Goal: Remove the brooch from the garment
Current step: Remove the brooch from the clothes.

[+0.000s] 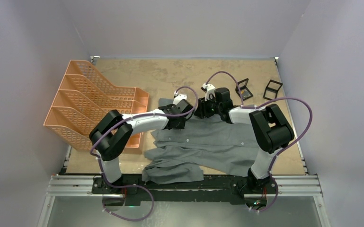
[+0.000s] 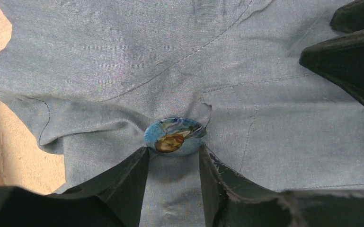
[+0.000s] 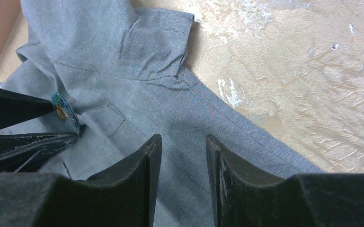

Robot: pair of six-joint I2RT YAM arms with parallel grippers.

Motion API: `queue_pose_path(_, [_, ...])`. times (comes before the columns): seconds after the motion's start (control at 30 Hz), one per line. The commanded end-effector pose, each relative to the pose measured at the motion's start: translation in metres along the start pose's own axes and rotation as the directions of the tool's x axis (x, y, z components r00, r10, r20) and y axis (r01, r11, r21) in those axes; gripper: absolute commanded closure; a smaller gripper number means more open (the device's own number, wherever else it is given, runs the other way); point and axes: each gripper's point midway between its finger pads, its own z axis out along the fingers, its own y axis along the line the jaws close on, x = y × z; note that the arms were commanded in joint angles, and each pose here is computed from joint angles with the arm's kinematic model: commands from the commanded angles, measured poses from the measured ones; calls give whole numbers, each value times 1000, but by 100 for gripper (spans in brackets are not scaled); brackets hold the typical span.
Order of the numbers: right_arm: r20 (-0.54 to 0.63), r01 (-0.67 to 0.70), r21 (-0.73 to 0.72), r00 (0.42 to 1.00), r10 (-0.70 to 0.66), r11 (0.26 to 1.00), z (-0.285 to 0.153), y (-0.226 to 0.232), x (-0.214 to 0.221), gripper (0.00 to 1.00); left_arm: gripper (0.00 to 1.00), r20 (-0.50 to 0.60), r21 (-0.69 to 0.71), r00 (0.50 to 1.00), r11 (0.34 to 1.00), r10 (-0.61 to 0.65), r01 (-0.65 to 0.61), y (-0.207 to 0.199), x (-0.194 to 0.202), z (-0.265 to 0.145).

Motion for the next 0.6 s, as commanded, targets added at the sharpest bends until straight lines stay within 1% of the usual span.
queue_pose_path(0.0, [24,28,-12,999,-28,1000,-1,4,-13,57,55,82,9,995,999,-48,47,-4,-31,-17])
queue_pose_path(0.17, [22,28,-16,999,-28,999,-1,5,-13,57,46,117,-9,990,997,-74,76,-3,-46,-23])
queue_pose_path(0.37, [15,27,-19,1000,-26,999,1,5,-11,57,43,114,-12,987,993,-114,116,-8,-44,-13])
queue_pose_path(0.57, [7,24,-24,1000,-24,999,2,6,-9,57,41,125,-49,974,979,-191,198,2,-41,-6])
